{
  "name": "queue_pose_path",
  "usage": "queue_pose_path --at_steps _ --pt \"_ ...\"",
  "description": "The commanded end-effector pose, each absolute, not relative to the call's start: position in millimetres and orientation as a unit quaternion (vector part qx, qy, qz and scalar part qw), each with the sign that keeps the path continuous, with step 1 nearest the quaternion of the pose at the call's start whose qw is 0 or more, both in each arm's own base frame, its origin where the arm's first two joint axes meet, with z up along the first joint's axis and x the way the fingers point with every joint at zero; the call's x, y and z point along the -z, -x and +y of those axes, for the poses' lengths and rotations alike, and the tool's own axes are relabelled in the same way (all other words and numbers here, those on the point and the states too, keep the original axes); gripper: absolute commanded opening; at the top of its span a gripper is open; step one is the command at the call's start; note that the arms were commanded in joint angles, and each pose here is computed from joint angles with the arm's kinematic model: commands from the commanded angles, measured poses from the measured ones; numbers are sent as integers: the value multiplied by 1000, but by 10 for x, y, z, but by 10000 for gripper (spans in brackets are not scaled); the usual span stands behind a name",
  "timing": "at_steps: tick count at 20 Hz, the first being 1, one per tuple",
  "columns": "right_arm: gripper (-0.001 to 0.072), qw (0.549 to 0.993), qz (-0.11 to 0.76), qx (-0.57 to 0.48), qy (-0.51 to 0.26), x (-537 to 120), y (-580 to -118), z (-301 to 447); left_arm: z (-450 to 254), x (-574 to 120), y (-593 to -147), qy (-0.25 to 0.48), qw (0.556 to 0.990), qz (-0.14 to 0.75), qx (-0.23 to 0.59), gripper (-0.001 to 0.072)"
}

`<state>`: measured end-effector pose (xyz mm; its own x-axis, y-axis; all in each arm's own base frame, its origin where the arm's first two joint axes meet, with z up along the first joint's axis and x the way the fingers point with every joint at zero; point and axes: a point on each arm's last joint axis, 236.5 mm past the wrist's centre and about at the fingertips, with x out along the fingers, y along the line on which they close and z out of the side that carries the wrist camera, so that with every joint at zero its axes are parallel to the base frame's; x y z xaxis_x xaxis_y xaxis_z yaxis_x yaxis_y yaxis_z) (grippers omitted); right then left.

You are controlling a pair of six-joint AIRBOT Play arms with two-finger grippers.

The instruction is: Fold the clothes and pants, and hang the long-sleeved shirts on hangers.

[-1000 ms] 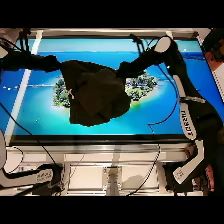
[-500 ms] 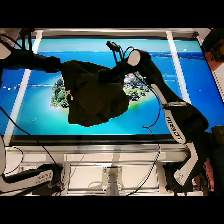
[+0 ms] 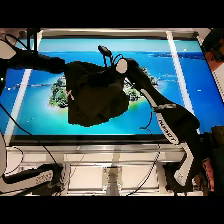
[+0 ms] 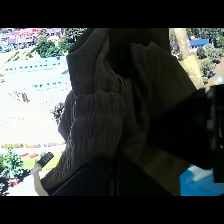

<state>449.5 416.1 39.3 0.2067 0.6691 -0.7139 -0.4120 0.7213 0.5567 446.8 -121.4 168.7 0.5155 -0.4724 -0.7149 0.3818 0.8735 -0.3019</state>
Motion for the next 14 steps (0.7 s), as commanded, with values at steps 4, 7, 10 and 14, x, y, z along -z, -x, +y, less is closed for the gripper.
queue_pose_path --at_steps 4,7,10,14 --pt "19 754 554 -330 -129 -179 -4486 4067 -1210 -1682 -4473 45 870 425 244 50" --pt "19 756 583 -273 -120 -41 -4592 3679 -1106 -1629 -4489 26 873 431 227 50" --pt "216 751 580 -275 -158 -166 -4693 3599 -1116 -1631 -4487 26 873 431 229 50" --pt "614 741 546 -260 -290 -556 -4987 3680 -1168 -1654 -4479 35 871 428 237 50"
